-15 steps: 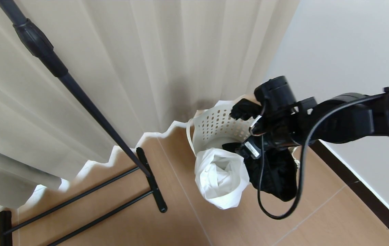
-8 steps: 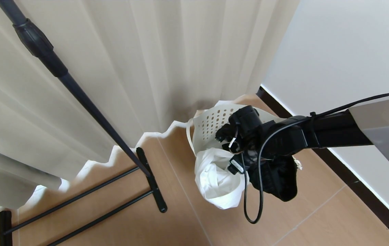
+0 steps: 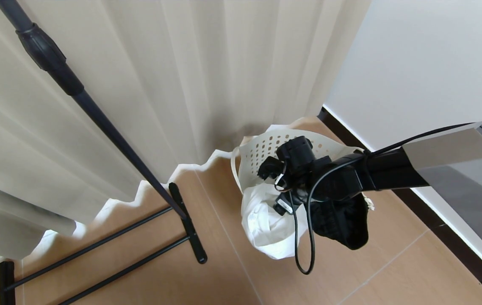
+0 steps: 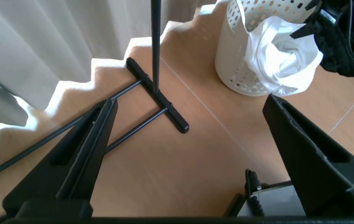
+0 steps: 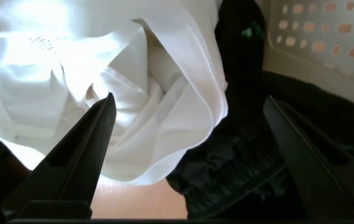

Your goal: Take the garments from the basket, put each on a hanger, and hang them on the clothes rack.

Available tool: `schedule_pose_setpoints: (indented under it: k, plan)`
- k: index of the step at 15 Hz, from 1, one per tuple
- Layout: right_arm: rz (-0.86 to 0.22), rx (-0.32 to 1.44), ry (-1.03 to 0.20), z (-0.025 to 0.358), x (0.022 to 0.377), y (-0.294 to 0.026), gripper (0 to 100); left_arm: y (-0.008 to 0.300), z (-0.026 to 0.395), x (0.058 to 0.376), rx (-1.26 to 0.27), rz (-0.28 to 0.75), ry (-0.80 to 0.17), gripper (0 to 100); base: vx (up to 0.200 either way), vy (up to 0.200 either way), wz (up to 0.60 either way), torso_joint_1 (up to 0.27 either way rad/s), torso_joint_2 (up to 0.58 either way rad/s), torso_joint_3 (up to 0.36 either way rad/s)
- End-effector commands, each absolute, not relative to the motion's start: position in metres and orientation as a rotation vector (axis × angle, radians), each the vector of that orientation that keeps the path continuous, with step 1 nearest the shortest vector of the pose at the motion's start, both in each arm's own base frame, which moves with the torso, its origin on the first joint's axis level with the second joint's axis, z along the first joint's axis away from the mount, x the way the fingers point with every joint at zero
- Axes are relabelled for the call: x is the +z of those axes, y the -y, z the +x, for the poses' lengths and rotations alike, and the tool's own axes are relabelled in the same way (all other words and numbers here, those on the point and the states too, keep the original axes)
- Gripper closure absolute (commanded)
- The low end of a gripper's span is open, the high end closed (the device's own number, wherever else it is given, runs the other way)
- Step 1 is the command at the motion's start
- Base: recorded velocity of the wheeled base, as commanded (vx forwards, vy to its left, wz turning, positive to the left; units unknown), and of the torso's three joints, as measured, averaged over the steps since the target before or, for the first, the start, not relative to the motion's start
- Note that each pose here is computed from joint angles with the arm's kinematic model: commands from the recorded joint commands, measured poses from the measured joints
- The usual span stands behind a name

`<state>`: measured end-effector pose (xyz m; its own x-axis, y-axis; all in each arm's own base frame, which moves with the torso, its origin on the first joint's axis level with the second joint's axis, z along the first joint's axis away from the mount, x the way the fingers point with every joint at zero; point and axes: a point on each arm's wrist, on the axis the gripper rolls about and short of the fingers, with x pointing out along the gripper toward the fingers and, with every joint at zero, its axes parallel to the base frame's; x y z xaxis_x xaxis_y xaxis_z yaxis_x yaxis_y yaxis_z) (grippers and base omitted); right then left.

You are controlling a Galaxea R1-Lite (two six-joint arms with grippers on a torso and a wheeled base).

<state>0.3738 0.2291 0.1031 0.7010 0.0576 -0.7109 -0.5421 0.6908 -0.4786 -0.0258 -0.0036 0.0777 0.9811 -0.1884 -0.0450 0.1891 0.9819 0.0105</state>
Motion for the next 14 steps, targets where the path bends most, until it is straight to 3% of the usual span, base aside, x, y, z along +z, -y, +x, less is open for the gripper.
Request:
schedule_pose_setpoints:
  k: [1,4,7,13,14]
  plan:
    - [-0.772,0.412,-0.685,0.373,0.105,-0.237,0,0.004,-0.026,0.078,-0.189,0.015,-0.044,0,0.0,0.0,0.0,0.0,0.0,0.0]
    - [-0.851,0.438,-0.587,0.386,0.095,-0.248,0,0.004,-0.026,0.077,-0.191,0.014,-0.046,0,0.0,0.0,0.0,0.0,0.0,0.0]
    - [-0.952,0.46,-0.565,0.394,0.085,-0.253,0,0.004,-0.026,0.077,-0.191,0.014,-0.046,0,0.0,0.0,0.0,0.0,0.0,0.0]
    - [-0.98,0.385,-0.522,0.405,0.086,-0.266,0,0.004,-0.026,0.077,-0.189,0.014,-0.046,0,0.0,0.0,0.0,0.0,0.0,0.0]
    - [-0.979,0.385,-0.521,0.405,0.086,-0.266,100,0.004,-0.026,0.078,-0.189,0.015,-0.044,0,0.0,0.0,0.0,0.0,0.0,0.0]
